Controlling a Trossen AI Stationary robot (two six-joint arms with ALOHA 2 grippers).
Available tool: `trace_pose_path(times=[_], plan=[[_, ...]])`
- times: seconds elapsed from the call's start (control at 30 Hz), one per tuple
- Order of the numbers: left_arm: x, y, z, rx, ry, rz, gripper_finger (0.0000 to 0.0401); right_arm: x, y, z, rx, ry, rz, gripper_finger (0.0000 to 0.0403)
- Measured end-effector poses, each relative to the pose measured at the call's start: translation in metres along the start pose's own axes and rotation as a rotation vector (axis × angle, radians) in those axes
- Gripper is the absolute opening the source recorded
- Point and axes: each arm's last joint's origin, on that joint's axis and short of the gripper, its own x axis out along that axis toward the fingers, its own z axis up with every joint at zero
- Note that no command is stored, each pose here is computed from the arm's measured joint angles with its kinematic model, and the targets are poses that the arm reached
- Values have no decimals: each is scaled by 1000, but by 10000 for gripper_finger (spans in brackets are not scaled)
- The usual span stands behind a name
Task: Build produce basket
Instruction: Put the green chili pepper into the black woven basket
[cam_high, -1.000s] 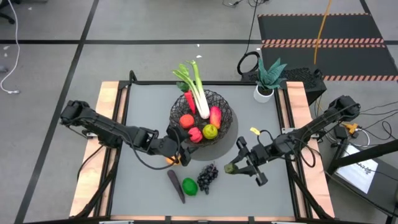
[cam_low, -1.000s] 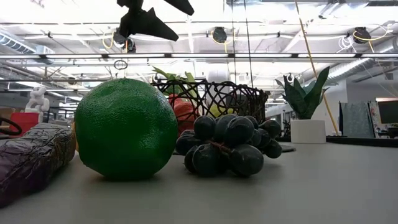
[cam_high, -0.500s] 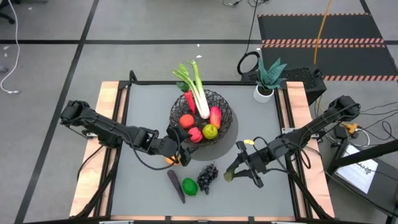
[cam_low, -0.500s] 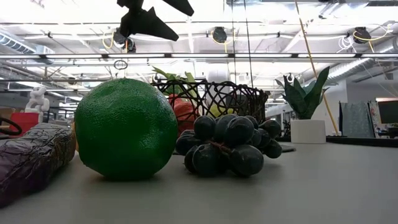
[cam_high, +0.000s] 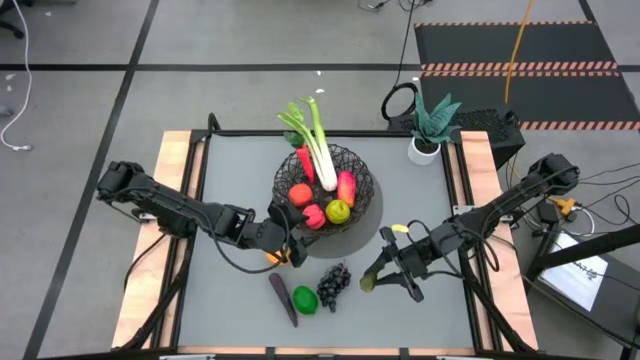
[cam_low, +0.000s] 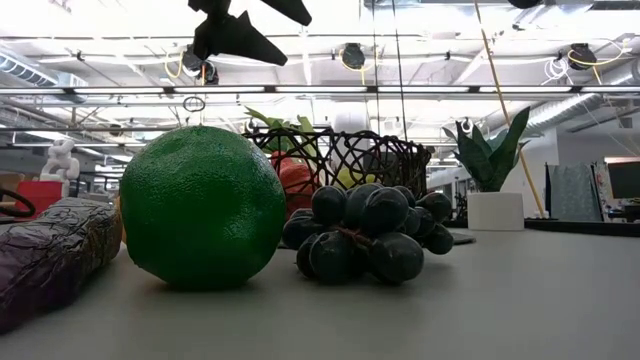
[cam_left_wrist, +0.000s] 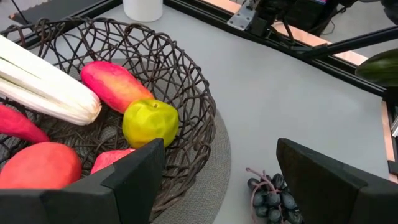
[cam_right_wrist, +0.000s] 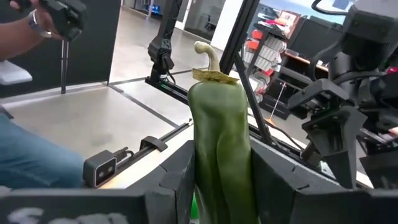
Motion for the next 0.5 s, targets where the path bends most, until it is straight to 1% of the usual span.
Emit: trace_pose_path(times=[0.07, 0.17, 0.4, 0.5], plan=[[0, 0, 0, 0, 0, 0, 310, 0, 0, 0, 22, 2, -8, 123], [0, 0, 0, 0, 0, 0, 310, 0, -1, 0, 55, 14, -52, 123], [0, 0, 0, -1, 0, 0, 310, -1, -6, -1, 238, 26, -199, 123], [0, 0, 0, -1, 0, 0, 310, -1, -8, 0, 296, 12, -245, 123]])
